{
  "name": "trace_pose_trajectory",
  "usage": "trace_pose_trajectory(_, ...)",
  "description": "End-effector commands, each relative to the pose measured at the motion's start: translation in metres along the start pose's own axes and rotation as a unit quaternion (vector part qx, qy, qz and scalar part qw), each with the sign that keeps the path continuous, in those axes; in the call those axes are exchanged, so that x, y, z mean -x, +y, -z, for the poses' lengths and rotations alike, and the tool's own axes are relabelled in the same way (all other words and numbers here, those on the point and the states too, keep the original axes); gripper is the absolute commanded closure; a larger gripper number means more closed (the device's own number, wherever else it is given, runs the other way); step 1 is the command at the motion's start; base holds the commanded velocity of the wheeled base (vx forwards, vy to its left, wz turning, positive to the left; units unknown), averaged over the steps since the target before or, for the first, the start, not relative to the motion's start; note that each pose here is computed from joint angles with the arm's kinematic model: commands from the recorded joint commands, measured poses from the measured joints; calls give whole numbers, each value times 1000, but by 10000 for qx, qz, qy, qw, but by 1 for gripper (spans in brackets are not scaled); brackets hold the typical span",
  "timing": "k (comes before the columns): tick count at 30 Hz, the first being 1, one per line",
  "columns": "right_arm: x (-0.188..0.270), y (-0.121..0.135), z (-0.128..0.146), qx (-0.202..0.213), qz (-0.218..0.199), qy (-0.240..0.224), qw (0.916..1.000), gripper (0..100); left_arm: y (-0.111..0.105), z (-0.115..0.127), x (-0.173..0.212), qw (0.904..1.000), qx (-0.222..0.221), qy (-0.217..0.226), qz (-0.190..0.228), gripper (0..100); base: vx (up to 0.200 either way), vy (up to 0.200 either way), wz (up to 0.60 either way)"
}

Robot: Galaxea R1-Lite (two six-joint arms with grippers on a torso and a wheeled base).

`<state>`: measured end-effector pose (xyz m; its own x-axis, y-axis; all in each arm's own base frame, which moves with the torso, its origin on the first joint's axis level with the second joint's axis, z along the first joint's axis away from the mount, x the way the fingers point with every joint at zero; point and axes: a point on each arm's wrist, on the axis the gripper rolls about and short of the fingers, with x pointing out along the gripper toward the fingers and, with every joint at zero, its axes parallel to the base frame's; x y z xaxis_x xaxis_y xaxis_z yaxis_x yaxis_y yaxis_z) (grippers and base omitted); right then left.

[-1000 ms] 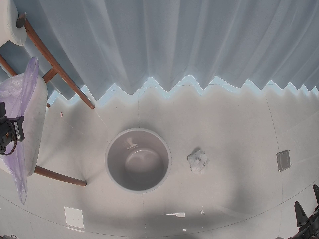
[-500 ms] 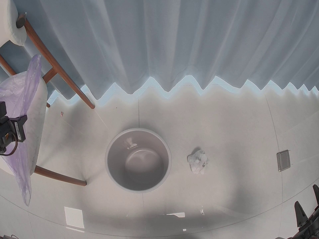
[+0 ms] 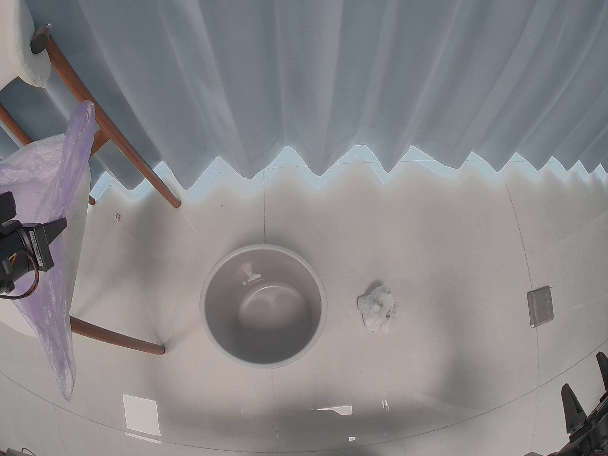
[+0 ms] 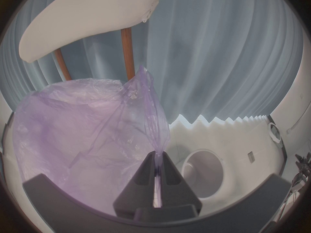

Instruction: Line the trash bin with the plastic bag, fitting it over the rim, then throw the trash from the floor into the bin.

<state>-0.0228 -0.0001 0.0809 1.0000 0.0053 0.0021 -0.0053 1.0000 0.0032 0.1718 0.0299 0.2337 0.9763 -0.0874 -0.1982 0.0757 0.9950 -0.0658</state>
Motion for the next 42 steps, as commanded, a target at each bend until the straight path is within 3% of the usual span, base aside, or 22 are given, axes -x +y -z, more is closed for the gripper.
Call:
trace_pose_trajectory(1, 0, 0, 5, 1, -4, 3, 10000, 0, -1, 2, 0, 9999, 104, 39, 120, 100, 0, 0, 0)
trace_pose_trajectory(7, 0, 0, 5, 1, -4, 3, 10000, 0, -4, 2, 0, 9982, 439, 63, 400, 100, 0, 0, 0)
trace_pose_trajectory(16, 0, 0, 5, 1, -4, 3, 10000, 0, -19, 2, -3, 9950, 490, 112, 863, 100, 0, 0, 0)
trace_pose_trajectory(25, 0, 0, 5, 1, -4, 3, 10000, 0, -40, 1, -5, 9866, 683, 191, 1468, 100, 0, 0, 0)
trace_pose_trajectory(30, 0, 0, 5, 1, -4, 3, 10000, 0, -53, -1, -4, 9773, 1071, 284, 1807, 100, 0, 0, 0)
trace_pose_trajectory(42, 0, 0, 5, 1, -4, -5, 10000, 0, -63, -2, -3, 9632, 1683, 440, 2049, 100, 0, 0, 0)
